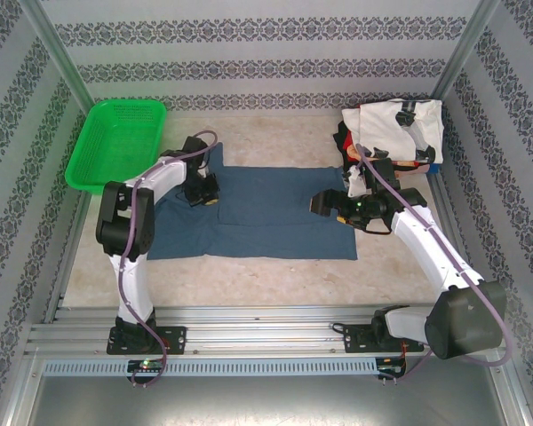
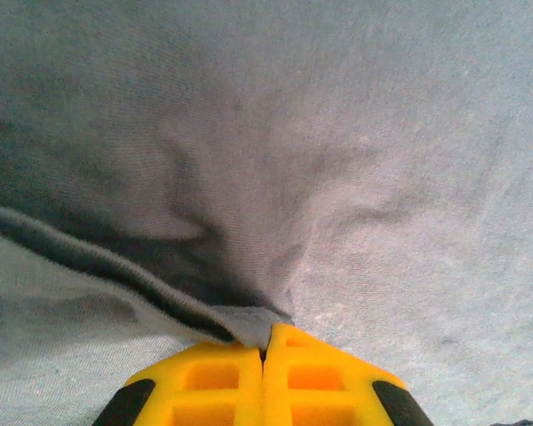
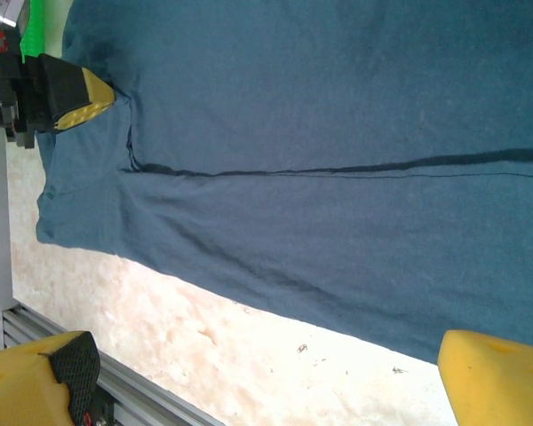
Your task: Fold and stack the t-shirts
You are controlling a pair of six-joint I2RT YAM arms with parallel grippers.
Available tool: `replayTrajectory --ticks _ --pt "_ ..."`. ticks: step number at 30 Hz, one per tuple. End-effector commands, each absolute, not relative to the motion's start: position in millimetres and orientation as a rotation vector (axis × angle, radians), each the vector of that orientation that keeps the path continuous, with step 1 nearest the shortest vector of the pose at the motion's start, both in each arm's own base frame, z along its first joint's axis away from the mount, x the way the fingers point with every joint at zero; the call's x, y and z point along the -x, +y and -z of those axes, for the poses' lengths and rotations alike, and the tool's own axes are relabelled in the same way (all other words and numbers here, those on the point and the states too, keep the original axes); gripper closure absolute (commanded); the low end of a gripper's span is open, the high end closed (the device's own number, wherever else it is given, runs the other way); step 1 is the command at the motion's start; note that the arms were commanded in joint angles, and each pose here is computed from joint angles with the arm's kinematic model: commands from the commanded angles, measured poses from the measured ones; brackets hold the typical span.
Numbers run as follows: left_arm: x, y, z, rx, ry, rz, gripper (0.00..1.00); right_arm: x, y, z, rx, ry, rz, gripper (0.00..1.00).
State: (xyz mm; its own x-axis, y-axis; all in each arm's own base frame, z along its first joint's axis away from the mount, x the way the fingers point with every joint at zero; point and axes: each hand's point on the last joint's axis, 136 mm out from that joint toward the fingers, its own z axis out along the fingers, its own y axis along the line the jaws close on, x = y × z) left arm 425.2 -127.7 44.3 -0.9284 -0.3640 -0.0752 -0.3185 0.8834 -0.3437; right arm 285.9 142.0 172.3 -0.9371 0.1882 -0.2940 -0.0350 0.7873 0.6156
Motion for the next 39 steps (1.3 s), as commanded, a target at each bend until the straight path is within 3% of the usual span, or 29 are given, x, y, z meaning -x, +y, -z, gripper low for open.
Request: replayTrajectory --ticks 1,11,20,21,23,27,29,30,35,39 --pt "-419.5 -132.4 -36.6 0.457 2.968 0.478 0.99 -282.9 148.2 -169.3 -0.117 2.646 -0.956 0.02" --pt "-427.6 -139.2 -38.4 0.345 2.948 0.446 0.96 -283.5 149.3 -167.9 -0.117 2.649 -0.961 0.02" --pt "-434.4 -149.1 -48.7 0.229 2.930 0.444 0.89 -284.2 154.3 -165.9 -0.111 2.653 -0.983 0.02" --pt "-435.3 -150.3 -50.0 0.217 2.925 0.446 0.84 -283.9 154.8 -165.3 -0.112 2.655 -0.986 0.02" --pt "-436.9 -153.5 -53.5 0.198 2.915 0.457 0.61 -284.1 156.4 -164.7 -0.109 2.657 -0.992 0.02" --pt "-441.9 -151.0 -75.7 0.234 2.854 0.443 0.39 -284.6 158.8 -165.0 -0.102 2.659 -0.996 0.02" --pt "-441.0 -147.5 -94.6 0.287 2.801 0.448 0.15 -285.5 158.5 -164.2 -0.104 2.660 -0.991 0.02" --pt "-438.2 -146.1 -104.4 0.323 2.774 0.462 0.09 -286.2 158.1 -163.5 -0.107 2.663 -0.985 0.02" --pt "-397.3 -105.8 -124.2 0.606 2.720 0.409 0.05 -288.0 156.8 -154.8 -0.114 2.713 -0.934 0.02" --pt "-354.4 -57.3 -106.5 0.883 2.664 0.378 0.06 -292.6 155.7 -135.7 -0.123 2.802 -0.843 0.02"
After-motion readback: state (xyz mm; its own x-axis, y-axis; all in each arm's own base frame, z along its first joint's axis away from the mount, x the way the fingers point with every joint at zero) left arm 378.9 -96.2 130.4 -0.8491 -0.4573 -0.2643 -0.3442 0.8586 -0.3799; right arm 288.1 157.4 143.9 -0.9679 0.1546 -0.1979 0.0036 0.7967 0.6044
